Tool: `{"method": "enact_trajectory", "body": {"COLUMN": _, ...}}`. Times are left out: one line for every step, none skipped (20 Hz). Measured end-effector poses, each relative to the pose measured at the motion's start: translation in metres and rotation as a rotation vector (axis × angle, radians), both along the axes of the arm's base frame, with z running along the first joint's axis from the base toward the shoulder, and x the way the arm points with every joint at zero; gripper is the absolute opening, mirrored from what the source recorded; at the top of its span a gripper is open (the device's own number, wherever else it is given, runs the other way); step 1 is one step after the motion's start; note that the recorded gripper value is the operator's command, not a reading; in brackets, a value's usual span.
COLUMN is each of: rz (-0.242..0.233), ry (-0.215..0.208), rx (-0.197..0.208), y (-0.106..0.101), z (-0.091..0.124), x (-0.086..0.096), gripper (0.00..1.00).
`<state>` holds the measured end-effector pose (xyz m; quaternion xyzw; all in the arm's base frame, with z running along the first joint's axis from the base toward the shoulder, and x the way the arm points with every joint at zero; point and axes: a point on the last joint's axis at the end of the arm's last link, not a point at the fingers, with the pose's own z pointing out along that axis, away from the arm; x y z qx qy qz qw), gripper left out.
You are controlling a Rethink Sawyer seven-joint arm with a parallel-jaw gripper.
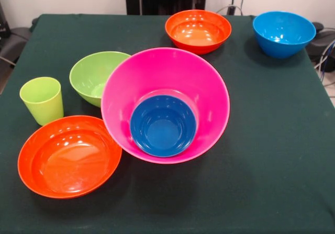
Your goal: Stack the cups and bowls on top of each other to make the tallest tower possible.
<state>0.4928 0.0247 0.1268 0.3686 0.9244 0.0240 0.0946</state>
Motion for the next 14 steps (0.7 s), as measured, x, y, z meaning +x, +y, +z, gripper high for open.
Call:
{"method": "enact_trajectory", "body": {"rz": -0.009, "ry": 0.01, "rx": 0.01, "y": -0.002, "z": -0.009, "x": -0.004, "gripper": 1.0}}
{"method": "enact_trajectory", "body": {"rz": -0.021, "ry": 0.024, "rx": 0.023, "y": -0.006, "z": -0.02, "x": -0.008, "gripper": 1.0}}
{"method": "enact_trajectory", "body": {"rz": -0.028, "ry": 0.033, "rx": 0.031, "y": -0.008, "z": -0.026, "x": -0.01, "gripper": 1.0}}
{"method": "enact_trajectory", "body": {"rz": -0.035, "ry": 0.042, "rx": 0.039, "y": -0.009, "z": -0.032, "x": -0.012, "gripper": 1.0}}
{"method": "enact_trajectory", "body": {"rz": -0.044, "ry": 0.055, "rx": 0.052, "y": -0.011, "z": -0.041, "x": -0.016, "gripper": 1.0}}
{"method": "enact_trajectory", "body": {"rz": -0.054, "ry": 0.069, "rx": 0.067, "y": -0.013, "z": -0.051, "x": -0.019, "gripper": 1.0}}
{"method": "enact_trajectory", "body": {"rz": -0.059, "ry": 0.08, "rx": 0.077, "y": -0.013, "z": -0.057, "x": -0.021, "gripper": 1.0}}
{"method": "enact_trajectory", "body": {"rz": -0.061, "ry": 0.087, "rx": 0.084, "y": -0.012, "z": -0.062, "x": -0.023, "gripper": 1.0}}
{"method": "enact_trajectory", "body": {"rz": -0.062, "ry": 0.093, "rx": 0.091, "y": -0.01, "z": -0.068, "x": -0.026, "gripper": 1.0}}
{"method": "enact_trajectory", "body": {"rz": -0.064, "ry": 0.1, "rx": 0.098, "y": -0.009, "z": -0.073, "x": -0.029, "gripper": 1.0}}
{"method": "enact_trajectory", "body": {"rz": -0.063, "ry": 0.106, "rx": 0.104, "y": -0.006, "z": -0.078, "x": -0.031, "gripper": 1.0}}
{"method": "enact_trajectory", "body": {"rz": -0.062, "ry": 0.108, "rx": 0.106, "y": -0.005, "z": -0.079, "x": -0.032, "gripper": 1.0}}
{"method": "enact_trajectory", "body": {"rz": -0.058, "ry": 0.118, "rx": 0.116, "y": 0.0, "z": -0.086, "x": -0.037, "gripper": 1.0}}
{"method": "enact_trajectory", "body": {"rz": -0.057, "ry": 0.121, "rx": 0.119, "y": 0.001, "z": -0.088, "x": -0.038, "gripper": 1.0}}
